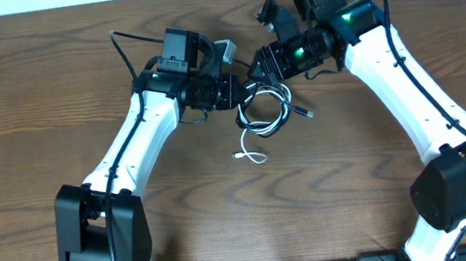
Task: Untangle cables
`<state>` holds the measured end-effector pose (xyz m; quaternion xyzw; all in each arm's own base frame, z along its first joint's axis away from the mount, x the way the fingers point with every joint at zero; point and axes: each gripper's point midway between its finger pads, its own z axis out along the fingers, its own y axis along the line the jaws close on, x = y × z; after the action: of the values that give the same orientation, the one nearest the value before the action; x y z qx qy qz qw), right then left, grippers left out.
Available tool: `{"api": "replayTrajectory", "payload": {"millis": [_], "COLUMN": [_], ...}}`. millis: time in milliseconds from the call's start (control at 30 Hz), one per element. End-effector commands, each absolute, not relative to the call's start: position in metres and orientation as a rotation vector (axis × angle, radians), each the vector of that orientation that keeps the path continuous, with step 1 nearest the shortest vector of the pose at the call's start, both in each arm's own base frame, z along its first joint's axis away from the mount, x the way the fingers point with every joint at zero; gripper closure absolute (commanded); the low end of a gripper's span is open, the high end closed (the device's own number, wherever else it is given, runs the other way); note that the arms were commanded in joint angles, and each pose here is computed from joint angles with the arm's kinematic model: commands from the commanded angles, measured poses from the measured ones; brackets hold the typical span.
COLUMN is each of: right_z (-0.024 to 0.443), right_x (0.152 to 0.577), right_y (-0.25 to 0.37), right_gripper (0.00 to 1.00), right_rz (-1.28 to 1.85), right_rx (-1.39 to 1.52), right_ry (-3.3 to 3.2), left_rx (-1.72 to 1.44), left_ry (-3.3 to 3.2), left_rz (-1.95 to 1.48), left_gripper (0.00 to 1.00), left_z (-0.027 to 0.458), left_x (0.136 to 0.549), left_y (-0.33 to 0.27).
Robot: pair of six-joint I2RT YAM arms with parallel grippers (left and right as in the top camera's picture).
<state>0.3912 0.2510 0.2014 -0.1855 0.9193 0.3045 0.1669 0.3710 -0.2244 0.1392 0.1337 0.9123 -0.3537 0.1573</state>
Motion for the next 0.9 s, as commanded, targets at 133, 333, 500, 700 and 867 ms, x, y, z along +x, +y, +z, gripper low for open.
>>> {"api": "replayTrajectory", "payload": {"millis": [133, 333, 500, 700, 867], "right_z": [0.188, 0.189, 0.187, 0.184, 0.174], "right_x": [0.403, 0.415, 0.419, 0.416, 0.415], "right_y": [0.255, 0.255, 0.249, 0.25, 0.266], "right_gripper": [0.58, 0.81, 0.99, 0.75, 0.87], "right_rz": [0.841, 0.786, 0.738, 0.735, 0.817], "right_rx": [-0.504, -0.502, -0.496, -0.523, -0.556], "right_ry": [2.625, 2.585, 2.583, 2.59, 2.591], "left_rx": [0.293, 0.248, 0.209, 0.208, 0.21], "left_ry": [2.622, 2.639, 2.651, 2.652, 2.648], "left_rz": [-1.232, -1.242, -1.252, -1.252, -1.252], "left_gripper": [0.92, 0.92, 0.93, 0.93, 0.93], "left_z": [0.153, 0.153, 0.153, 0.153, 0.154], "left_x": [0.358, 0.358, 0.358, 0.358, 0.359], "left_y": [-0.239, -0.239, -0.239, -0.239, -0.239]}}
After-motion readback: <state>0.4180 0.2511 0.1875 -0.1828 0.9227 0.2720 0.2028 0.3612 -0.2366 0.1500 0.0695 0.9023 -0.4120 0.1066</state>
